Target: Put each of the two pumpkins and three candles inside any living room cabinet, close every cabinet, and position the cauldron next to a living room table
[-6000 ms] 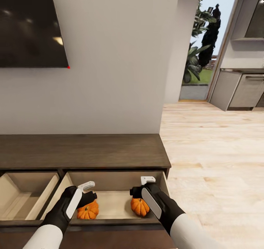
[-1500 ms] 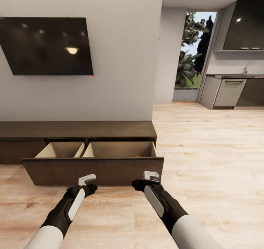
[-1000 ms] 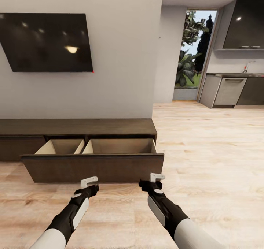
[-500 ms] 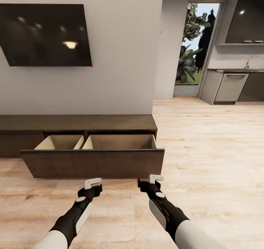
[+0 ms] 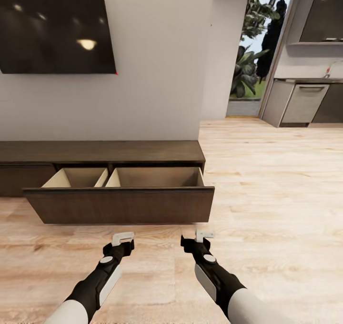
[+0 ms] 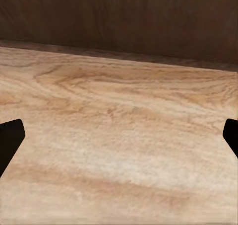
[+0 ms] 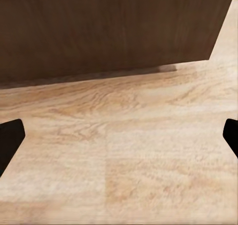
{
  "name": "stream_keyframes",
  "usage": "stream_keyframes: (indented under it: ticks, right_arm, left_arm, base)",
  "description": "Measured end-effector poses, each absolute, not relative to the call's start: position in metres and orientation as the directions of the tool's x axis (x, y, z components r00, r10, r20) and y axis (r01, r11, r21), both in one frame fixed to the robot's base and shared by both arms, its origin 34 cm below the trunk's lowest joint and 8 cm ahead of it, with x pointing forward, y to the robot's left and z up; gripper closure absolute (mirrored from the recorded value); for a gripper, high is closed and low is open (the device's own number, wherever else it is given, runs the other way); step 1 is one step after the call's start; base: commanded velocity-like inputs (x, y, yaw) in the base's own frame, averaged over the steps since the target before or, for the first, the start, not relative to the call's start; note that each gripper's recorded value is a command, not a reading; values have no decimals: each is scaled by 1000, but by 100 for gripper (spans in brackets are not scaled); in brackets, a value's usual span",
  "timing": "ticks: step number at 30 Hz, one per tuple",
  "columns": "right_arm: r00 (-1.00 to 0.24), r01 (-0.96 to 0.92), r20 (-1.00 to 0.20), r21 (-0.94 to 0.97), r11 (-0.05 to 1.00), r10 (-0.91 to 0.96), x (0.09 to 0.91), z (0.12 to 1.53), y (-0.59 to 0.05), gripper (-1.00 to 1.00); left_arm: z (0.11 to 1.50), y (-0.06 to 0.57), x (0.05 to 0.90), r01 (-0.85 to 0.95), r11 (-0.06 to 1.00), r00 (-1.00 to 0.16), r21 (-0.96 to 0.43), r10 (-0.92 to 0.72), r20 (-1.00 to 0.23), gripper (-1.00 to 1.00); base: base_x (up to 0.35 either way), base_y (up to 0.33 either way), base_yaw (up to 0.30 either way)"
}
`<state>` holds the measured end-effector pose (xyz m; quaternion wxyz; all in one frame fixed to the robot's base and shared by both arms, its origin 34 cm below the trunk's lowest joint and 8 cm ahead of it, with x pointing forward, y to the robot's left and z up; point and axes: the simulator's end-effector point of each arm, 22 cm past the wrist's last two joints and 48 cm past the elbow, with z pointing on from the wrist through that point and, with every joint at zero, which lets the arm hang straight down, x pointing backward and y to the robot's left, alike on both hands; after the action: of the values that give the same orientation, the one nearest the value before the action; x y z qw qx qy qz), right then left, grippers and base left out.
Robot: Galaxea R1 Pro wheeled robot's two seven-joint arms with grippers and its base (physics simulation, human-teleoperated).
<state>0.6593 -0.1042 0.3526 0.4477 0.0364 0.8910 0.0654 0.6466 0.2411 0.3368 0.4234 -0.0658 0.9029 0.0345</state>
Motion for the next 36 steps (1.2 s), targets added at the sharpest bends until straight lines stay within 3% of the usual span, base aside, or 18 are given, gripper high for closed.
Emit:
stream_keyframes:
  ticks: [17,36]
  right_arm:
    - [-597,25,-790,158,987,141,658,333,-107,-100]
    - [-586,30,-797,160,987,147,660,335,-109,-100]
  left_arm:
    - [314,242,641,-156,988,-650,12,-93,-754,-100]
    - [316,244,643,-159,987,-641,12,-94,-762,-100]
  base:
    - [12,0,0]
    - [314,0,0]
